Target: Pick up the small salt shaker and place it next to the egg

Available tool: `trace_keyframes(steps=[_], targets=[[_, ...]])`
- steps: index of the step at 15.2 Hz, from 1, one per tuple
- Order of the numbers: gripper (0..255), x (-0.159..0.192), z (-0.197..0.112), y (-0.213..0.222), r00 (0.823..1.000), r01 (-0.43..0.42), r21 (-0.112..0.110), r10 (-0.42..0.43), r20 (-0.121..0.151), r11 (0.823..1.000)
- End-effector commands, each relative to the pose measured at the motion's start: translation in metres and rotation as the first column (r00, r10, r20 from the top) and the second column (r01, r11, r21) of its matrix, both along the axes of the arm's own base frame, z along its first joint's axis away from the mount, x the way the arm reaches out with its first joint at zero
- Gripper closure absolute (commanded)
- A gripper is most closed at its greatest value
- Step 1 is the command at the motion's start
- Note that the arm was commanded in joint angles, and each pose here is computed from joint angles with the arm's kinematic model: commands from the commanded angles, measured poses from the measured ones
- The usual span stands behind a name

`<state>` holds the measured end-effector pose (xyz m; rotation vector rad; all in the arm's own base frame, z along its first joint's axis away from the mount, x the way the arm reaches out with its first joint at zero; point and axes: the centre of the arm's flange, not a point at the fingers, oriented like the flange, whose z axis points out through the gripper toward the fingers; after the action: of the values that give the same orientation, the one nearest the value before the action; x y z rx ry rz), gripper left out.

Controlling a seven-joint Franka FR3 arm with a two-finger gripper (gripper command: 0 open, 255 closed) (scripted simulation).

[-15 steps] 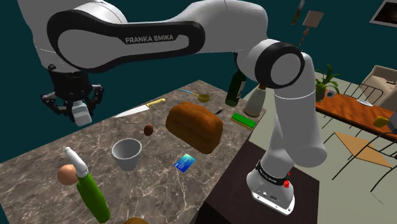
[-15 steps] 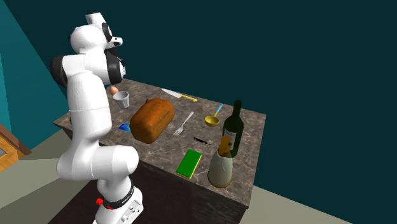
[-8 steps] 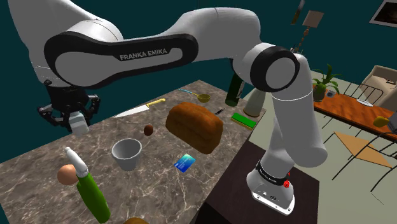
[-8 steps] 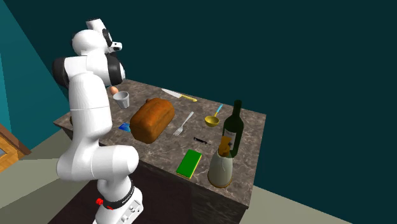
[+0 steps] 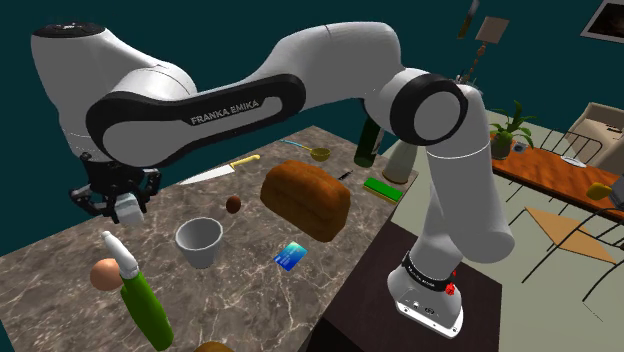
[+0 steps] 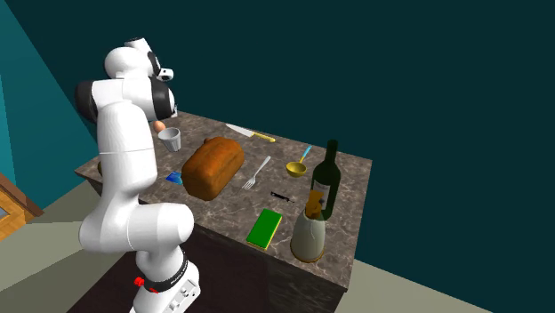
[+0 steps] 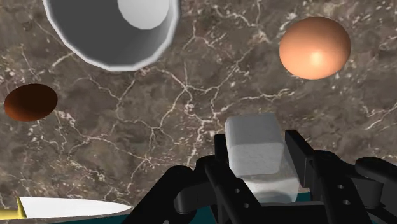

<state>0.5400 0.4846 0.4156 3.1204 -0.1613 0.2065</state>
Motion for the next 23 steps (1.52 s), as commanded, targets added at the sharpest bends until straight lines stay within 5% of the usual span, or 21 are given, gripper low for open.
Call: trace_keyframes(steps=[1,15,22,23], targets=[[255,0.000,-0.011,0.000,1.000,0.000,0.000,0.000,0.000,1.000],[255,0.000,-0.085,0.000,1.000,0.000,0.000,0.000,0.000,1.000],[255,0.000,-0.085,0.000,1.000,0.000,0.000,0.000,0.000,1.000],[0,0.000,-0.085,0.000,1.000,0.000,0.000,0.000,0.000,1.000]])
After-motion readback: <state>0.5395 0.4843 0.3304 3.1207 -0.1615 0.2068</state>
